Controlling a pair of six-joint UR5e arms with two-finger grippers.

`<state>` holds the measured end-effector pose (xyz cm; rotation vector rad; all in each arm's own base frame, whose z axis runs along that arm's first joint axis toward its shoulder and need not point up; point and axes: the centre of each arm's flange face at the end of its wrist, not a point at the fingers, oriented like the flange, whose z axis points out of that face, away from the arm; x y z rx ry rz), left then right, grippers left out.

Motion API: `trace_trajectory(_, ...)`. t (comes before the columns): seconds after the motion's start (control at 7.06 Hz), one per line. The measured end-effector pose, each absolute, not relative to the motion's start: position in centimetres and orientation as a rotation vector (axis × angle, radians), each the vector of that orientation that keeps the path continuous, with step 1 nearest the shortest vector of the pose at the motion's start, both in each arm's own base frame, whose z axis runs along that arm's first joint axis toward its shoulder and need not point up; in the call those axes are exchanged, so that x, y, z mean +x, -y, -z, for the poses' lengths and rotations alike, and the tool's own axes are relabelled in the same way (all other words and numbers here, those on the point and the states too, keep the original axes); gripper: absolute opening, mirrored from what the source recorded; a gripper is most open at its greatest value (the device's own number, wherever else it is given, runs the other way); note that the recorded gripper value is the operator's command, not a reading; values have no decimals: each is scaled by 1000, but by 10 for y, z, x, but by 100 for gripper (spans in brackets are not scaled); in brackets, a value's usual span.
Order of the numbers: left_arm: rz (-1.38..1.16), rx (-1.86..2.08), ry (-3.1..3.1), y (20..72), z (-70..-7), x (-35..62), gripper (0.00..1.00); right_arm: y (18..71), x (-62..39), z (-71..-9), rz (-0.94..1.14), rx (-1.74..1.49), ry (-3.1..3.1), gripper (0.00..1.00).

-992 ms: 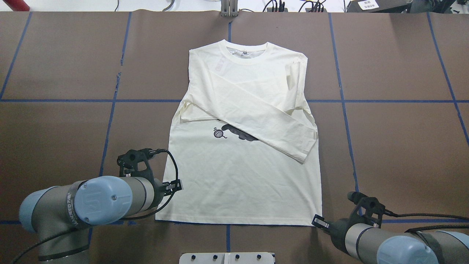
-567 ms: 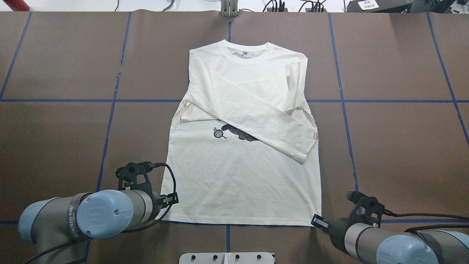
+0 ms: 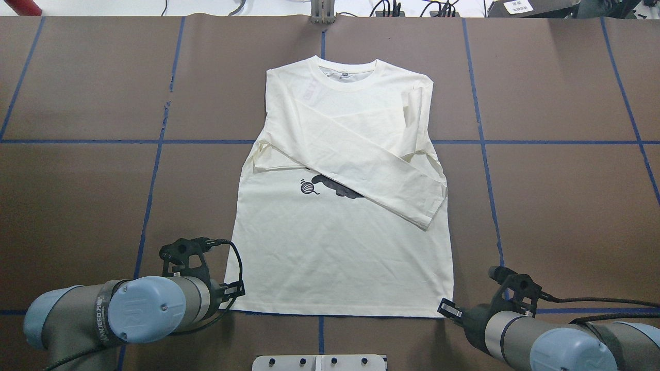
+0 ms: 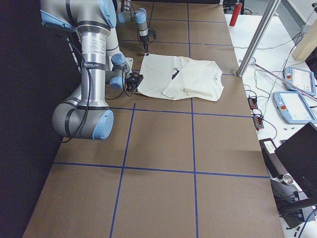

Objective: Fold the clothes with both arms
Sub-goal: 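Grasp both hem corners and lift them toward the collar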

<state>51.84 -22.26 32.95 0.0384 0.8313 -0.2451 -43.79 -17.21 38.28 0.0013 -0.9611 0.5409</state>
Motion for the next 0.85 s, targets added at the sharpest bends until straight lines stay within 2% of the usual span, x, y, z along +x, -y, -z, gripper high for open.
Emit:
trace_trajectory(0.14,239,35,-830,220,-330,520,36,173,-437,-383,-543,2,961,0)
trace_trajectory(0.43,233,31,-828,216,-331,522,0,175,-436,-383,-547,4,961,0)
trace_trajectory(0.85,228,28,-828,214,-331,523,0,178,-434,-382,-554,8,964,0)
